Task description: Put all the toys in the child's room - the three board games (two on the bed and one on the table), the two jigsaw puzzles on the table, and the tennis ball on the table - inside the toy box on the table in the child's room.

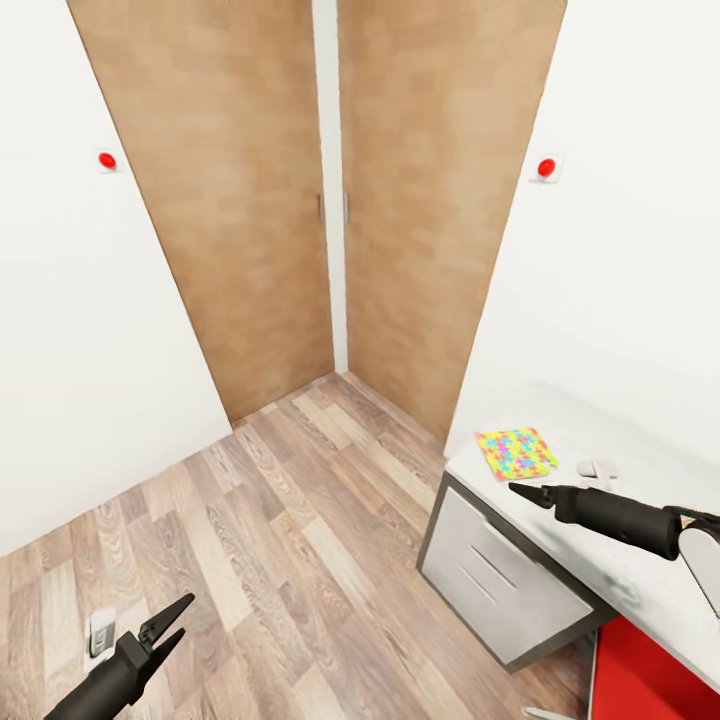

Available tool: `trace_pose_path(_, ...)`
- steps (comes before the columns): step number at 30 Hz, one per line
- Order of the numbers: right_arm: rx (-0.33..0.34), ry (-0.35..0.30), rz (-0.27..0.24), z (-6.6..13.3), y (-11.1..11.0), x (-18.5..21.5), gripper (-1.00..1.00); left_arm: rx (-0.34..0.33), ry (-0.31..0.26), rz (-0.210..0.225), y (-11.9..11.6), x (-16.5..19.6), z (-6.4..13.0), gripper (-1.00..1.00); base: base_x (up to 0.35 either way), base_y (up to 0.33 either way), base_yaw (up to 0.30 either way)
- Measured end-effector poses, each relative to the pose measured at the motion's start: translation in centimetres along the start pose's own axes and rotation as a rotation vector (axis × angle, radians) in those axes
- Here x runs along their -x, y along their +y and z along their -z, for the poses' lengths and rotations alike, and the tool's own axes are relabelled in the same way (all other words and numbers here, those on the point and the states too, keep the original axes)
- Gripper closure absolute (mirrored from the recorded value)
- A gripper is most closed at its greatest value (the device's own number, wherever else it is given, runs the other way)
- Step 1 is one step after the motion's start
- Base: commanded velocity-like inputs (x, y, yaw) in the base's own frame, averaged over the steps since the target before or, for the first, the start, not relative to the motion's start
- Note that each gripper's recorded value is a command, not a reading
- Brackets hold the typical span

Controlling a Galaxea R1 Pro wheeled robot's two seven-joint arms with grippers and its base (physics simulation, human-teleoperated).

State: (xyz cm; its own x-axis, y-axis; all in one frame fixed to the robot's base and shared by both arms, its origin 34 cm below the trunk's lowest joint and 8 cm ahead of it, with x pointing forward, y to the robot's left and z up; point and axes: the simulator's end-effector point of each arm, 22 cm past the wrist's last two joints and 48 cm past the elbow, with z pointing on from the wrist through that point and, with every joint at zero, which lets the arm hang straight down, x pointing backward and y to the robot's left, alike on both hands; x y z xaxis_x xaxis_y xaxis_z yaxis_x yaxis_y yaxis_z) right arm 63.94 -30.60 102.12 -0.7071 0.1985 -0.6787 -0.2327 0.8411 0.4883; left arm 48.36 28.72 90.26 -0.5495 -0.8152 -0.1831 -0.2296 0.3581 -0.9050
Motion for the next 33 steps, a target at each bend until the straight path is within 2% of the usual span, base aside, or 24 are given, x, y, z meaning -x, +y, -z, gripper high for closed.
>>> trace_pose_path(8,0.003,-0.006,0.005,0.3,0.3,0.3,-1.00,-0.011,-0.006,-0.004,-0.4,0.2,0.1,-1.00,0.234,0.000,0.231)
trace_pose_path(23,0.006,-0.019,0.013,0.8,0.7,0.8,-1.00,-0.023,-0.013,-0.011,-0.9,0.4,0.3,-1.00,0.324,0.001,0.237)
trace_pose_path(33,0.008,-0.028,0.018,1.1,1.0,1.1,-1.00,-0.030,-0.017,-0.015,-1.2,0.5,0.3,-1.00,0.307,0.084,0.248)
